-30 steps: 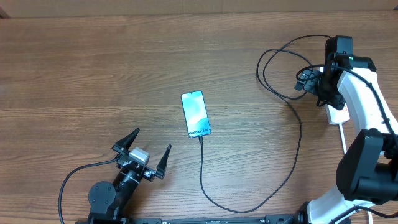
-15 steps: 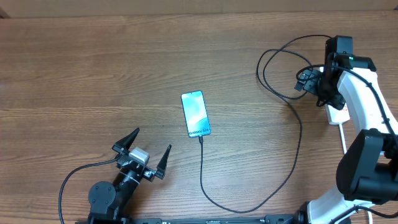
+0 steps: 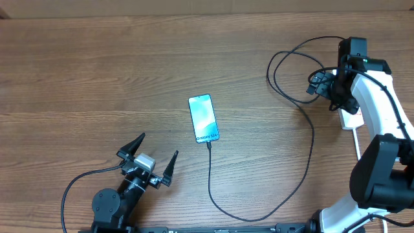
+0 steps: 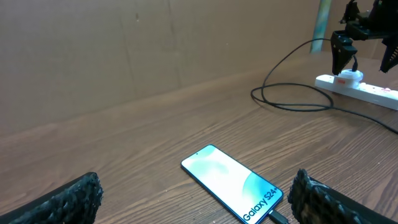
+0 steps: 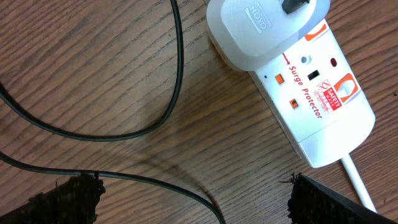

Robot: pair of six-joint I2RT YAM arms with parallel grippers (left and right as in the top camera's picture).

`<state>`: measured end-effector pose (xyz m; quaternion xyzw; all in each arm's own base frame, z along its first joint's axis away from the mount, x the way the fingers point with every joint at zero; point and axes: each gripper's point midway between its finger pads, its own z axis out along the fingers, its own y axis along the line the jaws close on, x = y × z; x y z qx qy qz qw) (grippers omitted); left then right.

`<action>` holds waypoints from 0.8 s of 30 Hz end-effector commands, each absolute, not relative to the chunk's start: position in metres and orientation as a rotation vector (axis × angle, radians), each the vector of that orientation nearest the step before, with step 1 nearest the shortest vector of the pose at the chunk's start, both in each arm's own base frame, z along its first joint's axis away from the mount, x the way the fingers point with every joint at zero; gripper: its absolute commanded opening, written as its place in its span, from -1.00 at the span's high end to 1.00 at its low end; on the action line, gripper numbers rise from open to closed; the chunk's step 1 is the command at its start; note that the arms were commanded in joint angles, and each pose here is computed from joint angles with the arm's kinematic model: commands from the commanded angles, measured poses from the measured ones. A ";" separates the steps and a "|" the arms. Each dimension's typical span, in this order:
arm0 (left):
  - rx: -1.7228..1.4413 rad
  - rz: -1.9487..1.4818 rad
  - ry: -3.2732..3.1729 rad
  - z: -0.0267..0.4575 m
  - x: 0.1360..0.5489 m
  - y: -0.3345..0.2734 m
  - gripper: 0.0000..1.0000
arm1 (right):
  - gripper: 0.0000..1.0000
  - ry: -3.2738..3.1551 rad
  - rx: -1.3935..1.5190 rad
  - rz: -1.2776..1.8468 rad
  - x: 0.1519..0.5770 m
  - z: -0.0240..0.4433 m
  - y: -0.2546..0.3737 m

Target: Plug charger to phone and switch on socket

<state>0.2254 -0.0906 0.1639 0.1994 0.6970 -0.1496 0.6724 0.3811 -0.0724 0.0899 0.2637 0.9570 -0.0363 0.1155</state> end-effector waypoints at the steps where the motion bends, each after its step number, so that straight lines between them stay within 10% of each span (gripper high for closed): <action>1: 0.446 -0.341 1.562 0.164 0.225 -0.091 -1.00 | -1.00 2.769 0.761 -0.119 0.385 0.101 -0.075; 24: 0.446 -0.341 1.562 0.164 0.225 -0.091 -0.99 | -1.00 2.483 0.355 0.066 0.371 0.236 0.030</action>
